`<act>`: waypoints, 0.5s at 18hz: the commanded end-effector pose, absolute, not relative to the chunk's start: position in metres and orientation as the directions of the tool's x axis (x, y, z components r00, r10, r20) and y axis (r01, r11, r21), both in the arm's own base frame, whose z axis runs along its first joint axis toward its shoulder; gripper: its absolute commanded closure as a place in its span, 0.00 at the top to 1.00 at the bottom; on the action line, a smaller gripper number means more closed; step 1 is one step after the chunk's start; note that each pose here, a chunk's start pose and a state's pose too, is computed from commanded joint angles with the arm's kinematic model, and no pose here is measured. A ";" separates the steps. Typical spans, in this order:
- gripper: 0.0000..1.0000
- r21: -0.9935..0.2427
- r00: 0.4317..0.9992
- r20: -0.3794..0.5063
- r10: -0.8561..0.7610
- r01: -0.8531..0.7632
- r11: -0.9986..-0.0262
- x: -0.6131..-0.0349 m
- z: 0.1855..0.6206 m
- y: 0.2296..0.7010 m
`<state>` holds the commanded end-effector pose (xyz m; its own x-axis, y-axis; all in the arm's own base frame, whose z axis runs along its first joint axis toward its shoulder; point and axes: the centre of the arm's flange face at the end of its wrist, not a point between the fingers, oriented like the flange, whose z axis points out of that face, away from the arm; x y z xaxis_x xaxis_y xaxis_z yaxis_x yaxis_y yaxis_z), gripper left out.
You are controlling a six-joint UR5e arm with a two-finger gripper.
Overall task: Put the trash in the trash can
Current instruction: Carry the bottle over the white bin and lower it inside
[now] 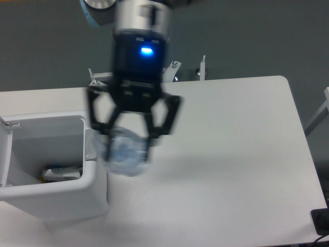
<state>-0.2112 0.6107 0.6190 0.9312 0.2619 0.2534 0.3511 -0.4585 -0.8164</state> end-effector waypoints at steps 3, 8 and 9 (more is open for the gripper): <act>0.55 -0.800 0.945 0.248 0.212 0.323 -0.506 -0.181 0.600 0.622; 0.57 -0.764 0.945 0.270 0.186 0.328 -0.557 -0.156 0.571 0.631; 0.62 -0.762 0.944 0.273 0.187 0.331 -0.557 -0.156 0.570 0.631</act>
<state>-0.1556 0.6308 0.5698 0.9436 0.1870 0.2733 0.3310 -0.5571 -0.7617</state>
